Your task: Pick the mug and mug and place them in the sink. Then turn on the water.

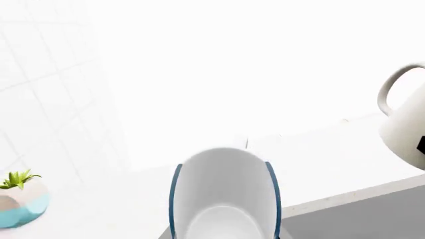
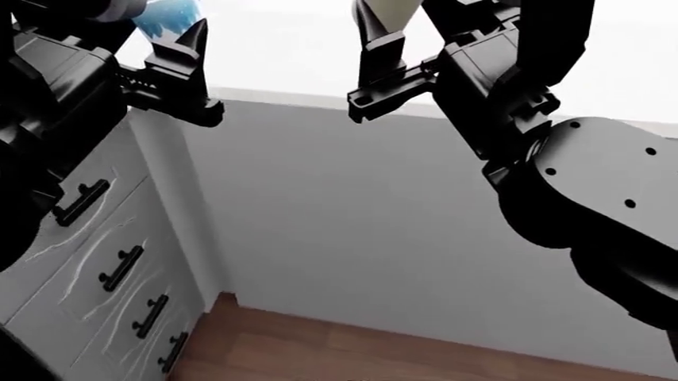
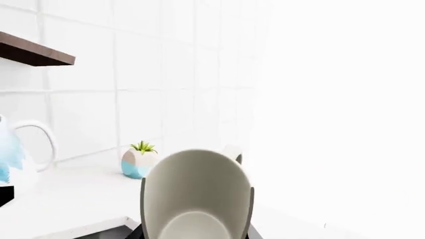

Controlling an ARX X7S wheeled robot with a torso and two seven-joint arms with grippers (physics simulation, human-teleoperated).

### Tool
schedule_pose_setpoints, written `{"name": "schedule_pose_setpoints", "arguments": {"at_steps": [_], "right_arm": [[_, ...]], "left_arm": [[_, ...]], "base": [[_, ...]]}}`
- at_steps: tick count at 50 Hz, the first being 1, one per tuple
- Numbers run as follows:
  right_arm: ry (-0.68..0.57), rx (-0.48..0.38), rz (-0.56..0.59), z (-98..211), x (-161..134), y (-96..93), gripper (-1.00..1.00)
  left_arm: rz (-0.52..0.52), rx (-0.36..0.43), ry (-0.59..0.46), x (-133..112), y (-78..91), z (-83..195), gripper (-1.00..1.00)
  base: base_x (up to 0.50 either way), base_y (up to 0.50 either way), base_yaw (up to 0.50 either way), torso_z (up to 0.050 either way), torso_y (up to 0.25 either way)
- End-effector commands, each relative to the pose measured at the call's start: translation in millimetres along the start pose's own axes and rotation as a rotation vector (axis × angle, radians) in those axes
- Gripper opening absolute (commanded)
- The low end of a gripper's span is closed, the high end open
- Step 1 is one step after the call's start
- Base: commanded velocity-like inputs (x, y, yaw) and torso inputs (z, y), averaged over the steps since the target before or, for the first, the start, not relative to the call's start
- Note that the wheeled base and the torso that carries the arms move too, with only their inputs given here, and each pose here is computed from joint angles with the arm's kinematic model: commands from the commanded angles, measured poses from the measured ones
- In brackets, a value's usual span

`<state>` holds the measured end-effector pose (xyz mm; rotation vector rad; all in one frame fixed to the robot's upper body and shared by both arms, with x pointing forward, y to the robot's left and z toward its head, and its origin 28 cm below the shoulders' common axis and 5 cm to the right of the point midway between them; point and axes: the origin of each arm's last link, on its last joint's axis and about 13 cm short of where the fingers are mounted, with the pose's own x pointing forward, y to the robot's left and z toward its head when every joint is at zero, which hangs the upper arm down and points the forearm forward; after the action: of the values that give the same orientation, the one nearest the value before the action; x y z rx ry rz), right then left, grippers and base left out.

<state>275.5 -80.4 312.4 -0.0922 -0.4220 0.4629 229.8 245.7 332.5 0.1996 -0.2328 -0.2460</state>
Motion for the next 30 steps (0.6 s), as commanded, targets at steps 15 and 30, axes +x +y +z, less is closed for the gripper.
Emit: {"name": "schedule_pose_setpoints", "arguments": {"at_steps": [15, 30], "right_arm": [[-0.035, -0.027, 0.012, 3.5, 3.0, 1.0, -1.0], [-0.044, -0.029, 0.02, 6.3, 4.7, 2.1, -1.0]], "left_arm": [[0.019, -0.004, -0.014, -1.9, 1.2, 3.8, -1.0], [0.026, -0.004, -0.02, -3.3, 2.3, 5.1, -1.0]], "base": [[-0.13, -0.03, 0.5, 0.0, 0.0], [-0.11, -0.04, 0.5, 0.001, 0.0]]}}
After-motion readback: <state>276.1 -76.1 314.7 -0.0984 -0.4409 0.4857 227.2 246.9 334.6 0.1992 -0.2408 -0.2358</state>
